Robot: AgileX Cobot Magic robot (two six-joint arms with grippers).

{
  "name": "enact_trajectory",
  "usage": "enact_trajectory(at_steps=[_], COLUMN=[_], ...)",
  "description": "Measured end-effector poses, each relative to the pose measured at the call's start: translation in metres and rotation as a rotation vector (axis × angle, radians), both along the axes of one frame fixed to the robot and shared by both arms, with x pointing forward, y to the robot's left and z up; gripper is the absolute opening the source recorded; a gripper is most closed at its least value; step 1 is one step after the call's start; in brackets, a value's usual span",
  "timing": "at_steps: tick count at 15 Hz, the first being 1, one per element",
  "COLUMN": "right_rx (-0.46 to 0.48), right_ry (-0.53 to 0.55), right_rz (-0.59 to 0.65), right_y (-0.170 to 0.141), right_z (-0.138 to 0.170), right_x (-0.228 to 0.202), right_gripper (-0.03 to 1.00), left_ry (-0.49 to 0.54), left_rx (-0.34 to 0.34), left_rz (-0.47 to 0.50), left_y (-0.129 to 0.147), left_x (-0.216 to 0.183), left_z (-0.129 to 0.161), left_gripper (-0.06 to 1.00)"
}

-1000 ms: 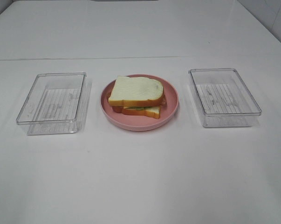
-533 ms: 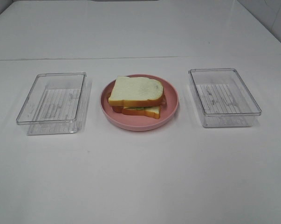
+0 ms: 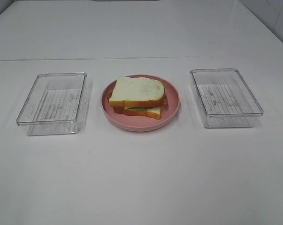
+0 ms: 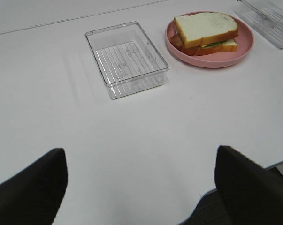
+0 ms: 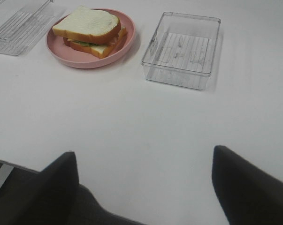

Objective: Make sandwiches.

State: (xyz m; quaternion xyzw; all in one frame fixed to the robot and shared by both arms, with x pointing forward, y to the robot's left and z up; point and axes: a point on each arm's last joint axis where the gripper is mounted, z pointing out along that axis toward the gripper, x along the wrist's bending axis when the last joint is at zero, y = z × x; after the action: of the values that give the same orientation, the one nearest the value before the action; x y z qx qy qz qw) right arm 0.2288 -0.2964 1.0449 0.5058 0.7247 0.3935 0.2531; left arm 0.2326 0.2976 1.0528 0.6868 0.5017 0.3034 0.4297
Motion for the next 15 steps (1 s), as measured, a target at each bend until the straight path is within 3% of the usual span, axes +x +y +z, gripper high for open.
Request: enact_trajectory(at_steps=[12, 15], right_rx=[0.001, 0.007], right_ry=[0.0, 0.002], right_rz=[-0.001, -0.161], right_y=[0.0004, 0.0026], right_z=[0.0, 0.0001], right_x=[-0.0001, 0.0005], right_gripper=[0.74, 0.74], left_ry=[0.0, 0.0], left_rx=[0.0, 0.0], left_rz=[0.008, 0.168], left_y=[-0.0001, -0.0011], left_x=[0.0, 0.0005], left_z=[0.0, 0.0], left_gripper=[0.81, 0.81])
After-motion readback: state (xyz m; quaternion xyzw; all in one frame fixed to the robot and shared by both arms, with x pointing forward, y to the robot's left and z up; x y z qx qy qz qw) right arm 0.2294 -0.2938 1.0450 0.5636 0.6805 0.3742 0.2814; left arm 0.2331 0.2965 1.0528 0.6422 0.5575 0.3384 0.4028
